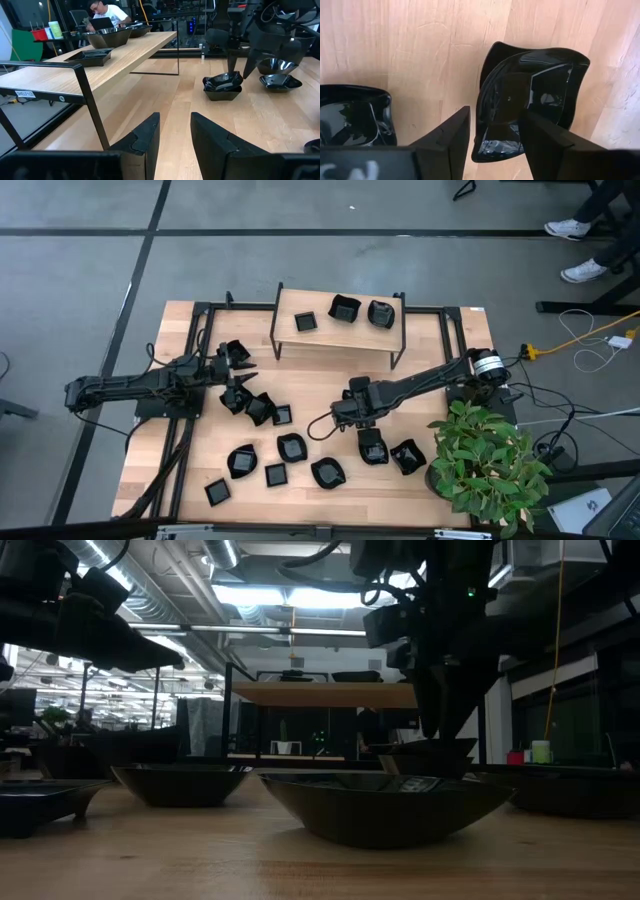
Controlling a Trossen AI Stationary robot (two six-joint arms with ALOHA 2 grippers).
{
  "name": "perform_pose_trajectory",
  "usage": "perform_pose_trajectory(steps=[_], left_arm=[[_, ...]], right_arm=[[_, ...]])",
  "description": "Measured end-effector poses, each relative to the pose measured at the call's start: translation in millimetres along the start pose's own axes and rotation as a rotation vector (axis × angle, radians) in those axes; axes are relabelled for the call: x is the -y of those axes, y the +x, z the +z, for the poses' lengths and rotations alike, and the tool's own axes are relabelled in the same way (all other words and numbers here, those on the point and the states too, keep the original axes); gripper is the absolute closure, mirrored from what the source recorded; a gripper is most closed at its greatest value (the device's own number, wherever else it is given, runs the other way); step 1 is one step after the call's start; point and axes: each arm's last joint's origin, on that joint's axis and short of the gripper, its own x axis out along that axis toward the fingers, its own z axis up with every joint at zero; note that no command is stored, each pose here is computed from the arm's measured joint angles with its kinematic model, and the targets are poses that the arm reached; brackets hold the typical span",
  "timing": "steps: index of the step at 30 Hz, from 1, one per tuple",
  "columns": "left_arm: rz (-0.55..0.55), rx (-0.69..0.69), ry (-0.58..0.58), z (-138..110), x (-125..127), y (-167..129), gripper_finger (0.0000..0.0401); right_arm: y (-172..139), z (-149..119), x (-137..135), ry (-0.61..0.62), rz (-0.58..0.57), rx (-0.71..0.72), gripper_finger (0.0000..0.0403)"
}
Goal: Pick & Place Mini shaped plates
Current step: Stack the leaf-shaped plate on top of the leaf-shaped plate on the shelf
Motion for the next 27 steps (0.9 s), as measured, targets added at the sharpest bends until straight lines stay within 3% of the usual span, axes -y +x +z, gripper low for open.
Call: perform_pose_trajectory(steps=[8,27], left_arm=[[0.000,-0.001,0.000,-0.1,0.0,0.0,0.0297],[0.000,-0.001,0.000,-0.1,0.0,0.0,0.0297]], right_arm=[[2.8,0.6,-0.7,-0.007,0.000,-0.007,0.0264],[4.9,1.3,-1.1,-0.026,0.001,-0.009,0.0265]])
